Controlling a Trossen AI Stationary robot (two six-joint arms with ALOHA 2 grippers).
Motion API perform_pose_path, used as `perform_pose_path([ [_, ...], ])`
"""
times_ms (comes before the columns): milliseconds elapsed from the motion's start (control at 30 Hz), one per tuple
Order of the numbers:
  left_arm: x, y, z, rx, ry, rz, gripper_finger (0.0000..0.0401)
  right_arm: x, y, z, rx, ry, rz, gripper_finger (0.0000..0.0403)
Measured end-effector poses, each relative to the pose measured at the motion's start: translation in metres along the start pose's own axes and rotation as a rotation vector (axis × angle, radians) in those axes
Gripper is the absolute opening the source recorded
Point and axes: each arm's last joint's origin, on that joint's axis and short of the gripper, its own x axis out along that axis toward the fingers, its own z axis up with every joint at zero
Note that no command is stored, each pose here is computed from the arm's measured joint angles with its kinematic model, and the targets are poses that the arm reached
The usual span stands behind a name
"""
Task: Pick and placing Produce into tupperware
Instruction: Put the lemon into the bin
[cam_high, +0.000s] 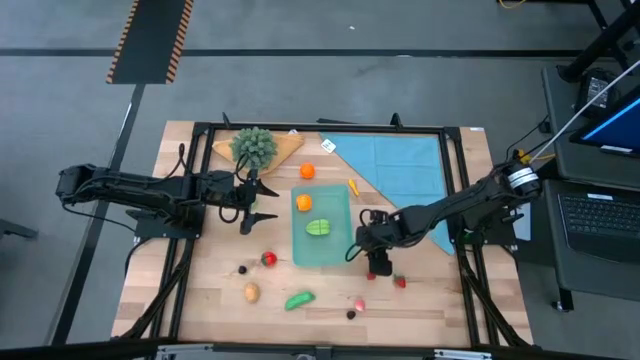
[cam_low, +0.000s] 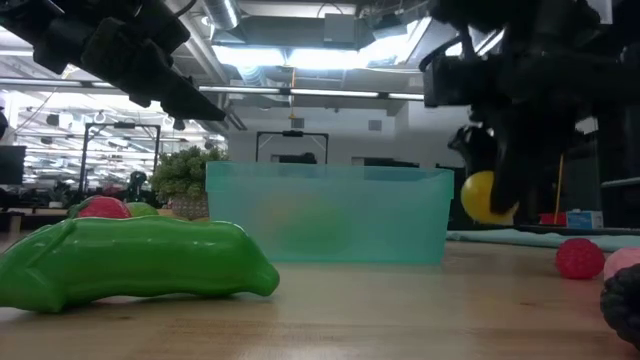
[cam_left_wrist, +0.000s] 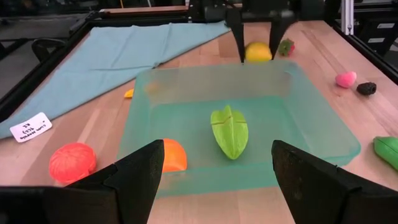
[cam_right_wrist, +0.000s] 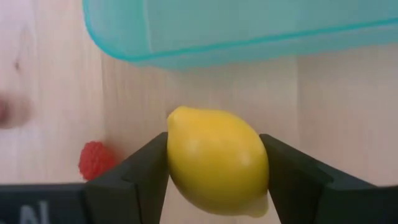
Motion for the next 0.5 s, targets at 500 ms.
perform_pose_path([
  [500, 0.0, 0.0, 0.0, 0.0, 0.003, 0.0, 0.0289, -0.073, -0.021, -0.018, -0.034, -0.231, -0.13, 0.0223],
])
